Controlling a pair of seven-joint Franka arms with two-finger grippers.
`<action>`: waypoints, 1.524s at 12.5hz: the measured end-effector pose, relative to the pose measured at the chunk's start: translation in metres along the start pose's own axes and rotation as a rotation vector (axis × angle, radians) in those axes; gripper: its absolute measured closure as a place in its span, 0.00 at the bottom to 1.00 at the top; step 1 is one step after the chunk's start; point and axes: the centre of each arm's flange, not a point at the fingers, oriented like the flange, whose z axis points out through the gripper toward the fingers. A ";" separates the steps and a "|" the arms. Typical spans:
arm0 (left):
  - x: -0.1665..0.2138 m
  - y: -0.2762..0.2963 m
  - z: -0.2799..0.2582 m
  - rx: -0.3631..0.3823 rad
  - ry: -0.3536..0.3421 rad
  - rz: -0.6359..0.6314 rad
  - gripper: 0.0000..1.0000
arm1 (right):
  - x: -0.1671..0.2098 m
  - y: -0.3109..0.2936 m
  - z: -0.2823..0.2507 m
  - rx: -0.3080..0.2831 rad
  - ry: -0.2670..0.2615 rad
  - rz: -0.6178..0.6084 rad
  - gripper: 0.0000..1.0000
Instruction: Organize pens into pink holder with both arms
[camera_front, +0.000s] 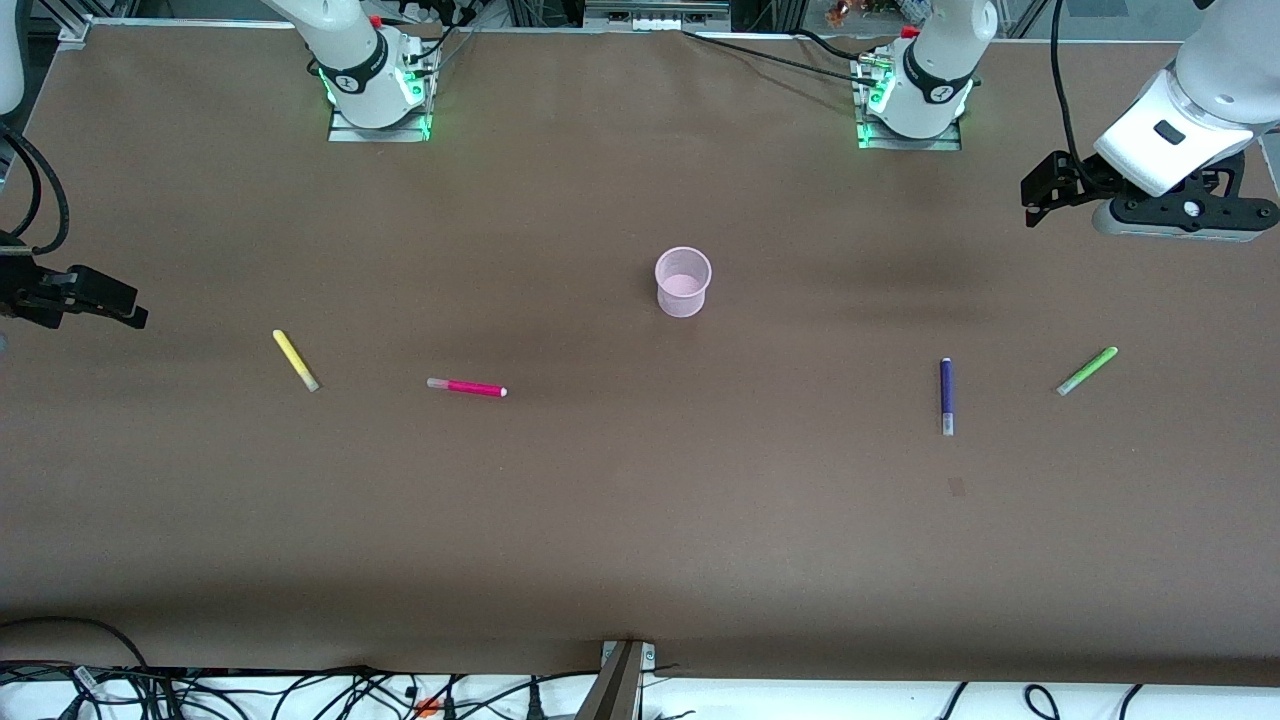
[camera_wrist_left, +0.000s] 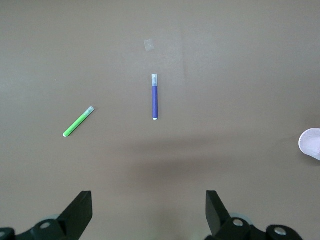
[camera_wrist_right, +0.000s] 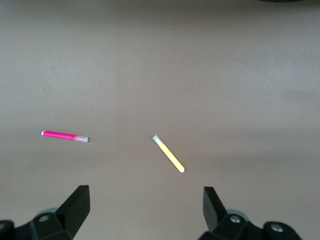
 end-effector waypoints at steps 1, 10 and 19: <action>0.000 0.000 0.000 0.000 0.000 0.000 0.00 | 0.000 -0.001 0.000 0.000 -0.001 -0.001 0.00; 0.000 0.001 0.000 0.000 0.000 0.002 0.00 | 0.001 -0.010 0.002 -0.011 -0.006 0.145 0.00; 0.000 0.001 0.000 0.000 0.001 0.003 0.00 | 0.008 -0.152 0.073 -0.088 -0.099 0.746 0.00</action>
